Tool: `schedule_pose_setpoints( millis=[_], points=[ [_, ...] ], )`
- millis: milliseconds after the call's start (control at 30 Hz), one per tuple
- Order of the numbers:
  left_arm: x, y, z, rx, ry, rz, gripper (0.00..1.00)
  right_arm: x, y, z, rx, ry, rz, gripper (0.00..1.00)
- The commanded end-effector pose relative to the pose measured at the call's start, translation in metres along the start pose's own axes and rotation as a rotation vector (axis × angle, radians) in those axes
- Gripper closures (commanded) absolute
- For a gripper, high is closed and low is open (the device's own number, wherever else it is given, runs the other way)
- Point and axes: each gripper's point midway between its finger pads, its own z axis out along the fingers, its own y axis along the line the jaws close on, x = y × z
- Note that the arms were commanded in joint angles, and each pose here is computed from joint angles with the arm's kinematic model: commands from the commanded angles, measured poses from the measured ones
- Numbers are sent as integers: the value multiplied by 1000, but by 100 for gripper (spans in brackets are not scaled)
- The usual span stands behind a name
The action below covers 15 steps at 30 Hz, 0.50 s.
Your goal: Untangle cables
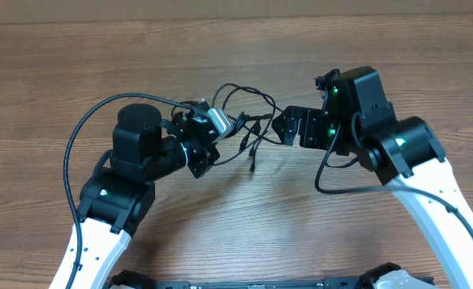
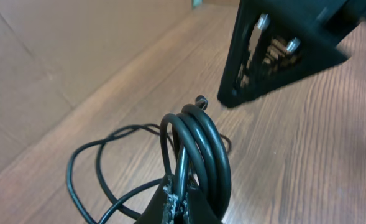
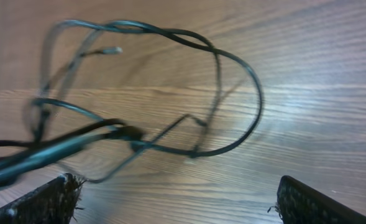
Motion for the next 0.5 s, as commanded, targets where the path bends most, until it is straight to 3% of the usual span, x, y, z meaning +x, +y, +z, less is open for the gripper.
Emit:
schedule_pose_setpoints(
  millis=[0,200,467],
  points=[
    [-6,-6,-4,23,-21,23,96,-8,13,-19,-25,-72,3,0],
    [-7,-7,-4,25,-23,25,96,-5,23,-28,-80,-71,24,0],
    [-16,-26,-6,135,-75,41,96,3,72,-38,-353,13,16,0]
  ],
)
